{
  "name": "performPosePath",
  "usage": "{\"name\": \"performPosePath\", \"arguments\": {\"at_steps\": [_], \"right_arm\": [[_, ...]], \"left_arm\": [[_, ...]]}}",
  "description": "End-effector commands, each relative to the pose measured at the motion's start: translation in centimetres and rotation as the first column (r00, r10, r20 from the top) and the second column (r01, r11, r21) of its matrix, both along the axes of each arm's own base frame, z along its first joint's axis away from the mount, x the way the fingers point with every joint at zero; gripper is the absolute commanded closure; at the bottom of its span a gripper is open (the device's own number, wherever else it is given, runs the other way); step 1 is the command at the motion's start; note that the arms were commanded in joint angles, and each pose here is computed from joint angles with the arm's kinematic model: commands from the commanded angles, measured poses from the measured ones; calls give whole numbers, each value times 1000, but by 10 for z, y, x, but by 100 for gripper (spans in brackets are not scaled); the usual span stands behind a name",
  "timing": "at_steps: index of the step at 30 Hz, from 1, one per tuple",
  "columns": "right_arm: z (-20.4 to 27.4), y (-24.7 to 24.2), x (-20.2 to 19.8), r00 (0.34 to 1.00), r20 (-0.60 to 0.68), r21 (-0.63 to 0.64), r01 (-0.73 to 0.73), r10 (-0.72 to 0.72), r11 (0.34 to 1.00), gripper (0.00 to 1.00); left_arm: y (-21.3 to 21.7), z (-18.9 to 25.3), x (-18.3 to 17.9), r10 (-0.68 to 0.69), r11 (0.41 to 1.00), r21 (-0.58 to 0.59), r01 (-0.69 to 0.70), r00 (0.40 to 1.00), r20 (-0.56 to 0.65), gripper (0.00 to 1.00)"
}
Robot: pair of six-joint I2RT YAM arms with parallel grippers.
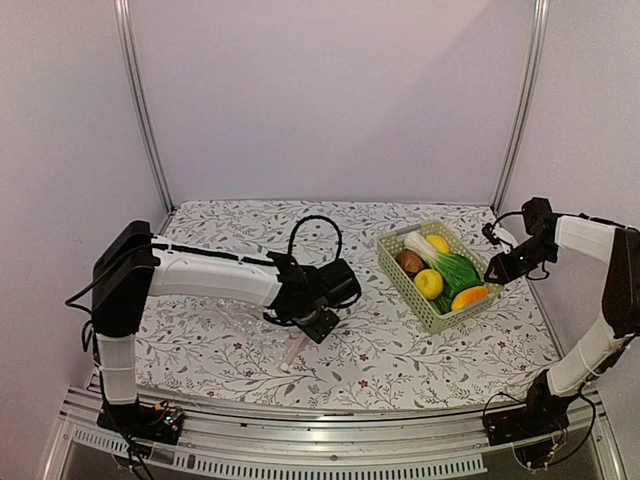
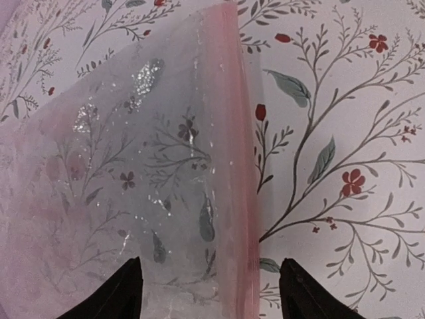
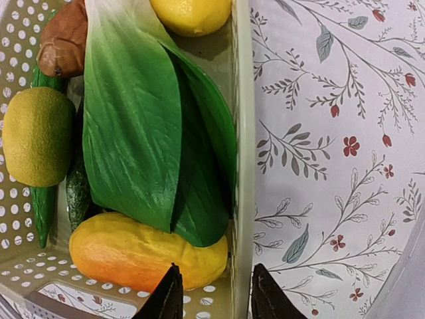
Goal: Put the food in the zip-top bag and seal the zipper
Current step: Adjust the bin at the center of the board.
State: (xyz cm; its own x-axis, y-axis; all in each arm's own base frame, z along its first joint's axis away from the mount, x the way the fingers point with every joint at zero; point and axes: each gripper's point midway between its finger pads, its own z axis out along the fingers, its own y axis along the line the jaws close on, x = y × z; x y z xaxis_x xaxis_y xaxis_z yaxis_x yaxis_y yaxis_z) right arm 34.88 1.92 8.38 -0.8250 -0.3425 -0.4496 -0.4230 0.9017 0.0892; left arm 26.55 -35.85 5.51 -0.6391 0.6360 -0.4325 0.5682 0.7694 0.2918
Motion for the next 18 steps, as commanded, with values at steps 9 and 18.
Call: {"name": "performPosePath", "arguments": {"at_steps": [9,18], "right_arm": [[38,11,-5,996,88,53,0,-5,999,58],[89,40,-6,970,226,160,-130,92,979,44]], "left_arm": [[26,-2,18,88,973,198,-115,986,138,54],[24,50,43,81,988,109,-107,972,220,97]]}}
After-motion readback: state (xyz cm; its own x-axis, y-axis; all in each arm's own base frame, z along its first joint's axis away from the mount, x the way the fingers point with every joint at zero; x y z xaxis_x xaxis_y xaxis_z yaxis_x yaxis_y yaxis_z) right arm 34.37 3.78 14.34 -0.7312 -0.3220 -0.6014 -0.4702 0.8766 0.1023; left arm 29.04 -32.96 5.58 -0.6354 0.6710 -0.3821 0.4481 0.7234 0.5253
